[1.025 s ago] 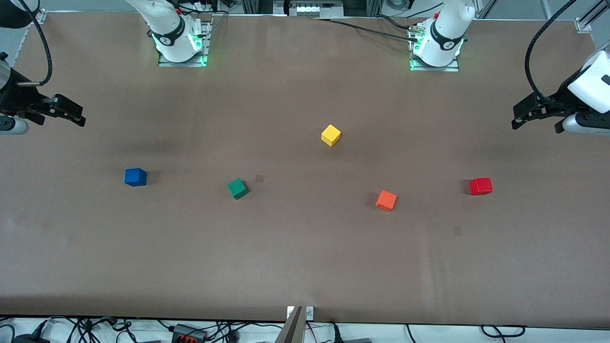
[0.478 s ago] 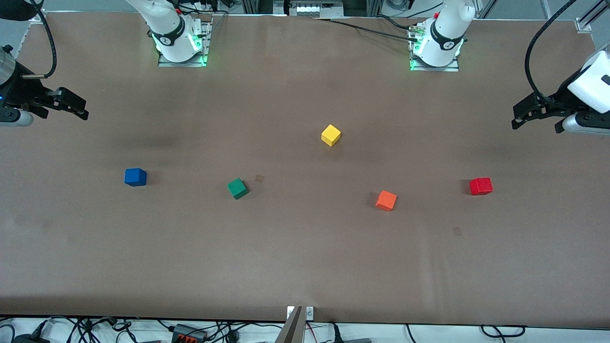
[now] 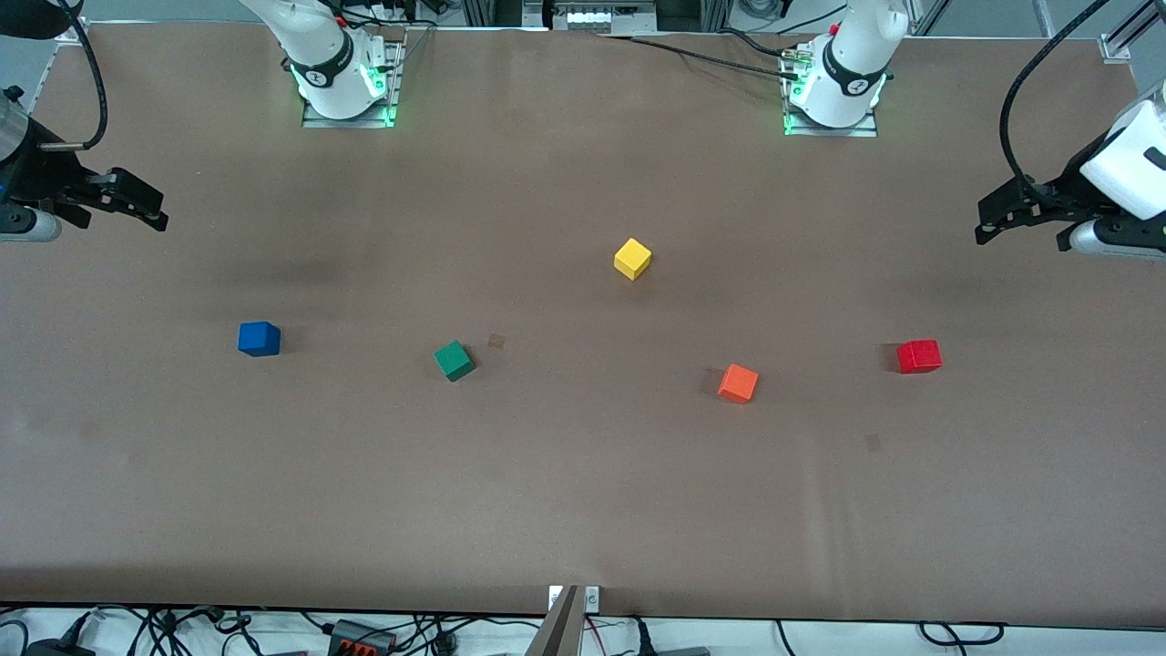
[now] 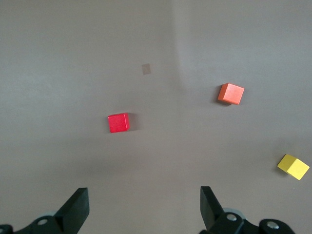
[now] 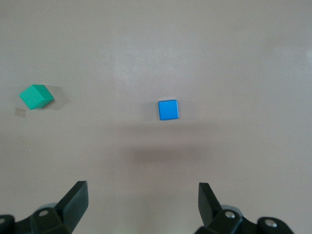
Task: Pass red block to right arm, stack on blue
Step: 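Move the left gripper down over the red cube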
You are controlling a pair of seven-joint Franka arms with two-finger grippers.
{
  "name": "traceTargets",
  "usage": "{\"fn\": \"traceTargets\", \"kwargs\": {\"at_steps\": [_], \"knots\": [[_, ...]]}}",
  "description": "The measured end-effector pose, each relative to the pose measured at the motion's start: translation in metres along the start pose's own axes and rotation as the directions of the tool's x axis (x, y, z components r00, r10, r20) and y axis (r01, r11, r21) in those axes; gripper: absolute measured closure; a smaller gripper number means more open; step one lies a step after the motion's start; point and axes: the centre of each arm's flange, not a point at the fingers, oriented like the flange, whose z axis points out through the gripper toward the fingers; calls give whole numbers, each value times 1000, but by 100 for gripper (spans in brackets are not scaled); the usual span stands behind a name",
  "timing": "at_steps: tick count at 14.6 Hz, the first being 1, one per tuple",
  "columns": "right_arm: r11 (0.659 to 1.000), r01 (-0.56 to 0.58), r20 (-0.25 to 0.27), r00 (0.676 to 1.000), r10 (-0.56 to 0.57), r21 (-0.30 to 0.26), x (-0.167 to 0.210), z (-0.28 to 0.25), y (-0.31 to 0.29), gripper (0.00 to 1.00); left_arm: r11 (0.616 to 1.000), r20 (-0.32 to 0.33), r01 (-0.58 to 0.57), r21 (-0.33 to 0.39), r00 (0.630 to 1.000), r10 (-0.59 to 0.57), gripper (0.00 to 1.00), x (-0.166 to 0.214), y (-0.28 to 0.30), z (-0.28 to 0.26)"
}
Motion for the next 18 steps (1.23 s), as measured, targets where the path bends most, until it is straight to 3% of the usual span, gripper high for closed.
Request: {"fn": "traceTargets", "kwargs": {"at_steps": [11, 15, 18], "knots": [[1000, 0, -14, 1000, 0, 0, 2, -3, 0, 0, 999, 14, 44, 8, 999, -44, 0, 48, -30, 24], [1000, 0, -12, 1000, 0, 0, 2, -1, 0, 0, 998, 104, 57, 7, 993, -58, 0, 61, -40, 75], [1000, 0, -16, 1000, 0, 1, 3, -2, 0, 0, 997, 108, 81, 10, 991, -81, 0, 71, -57, 127]]}}
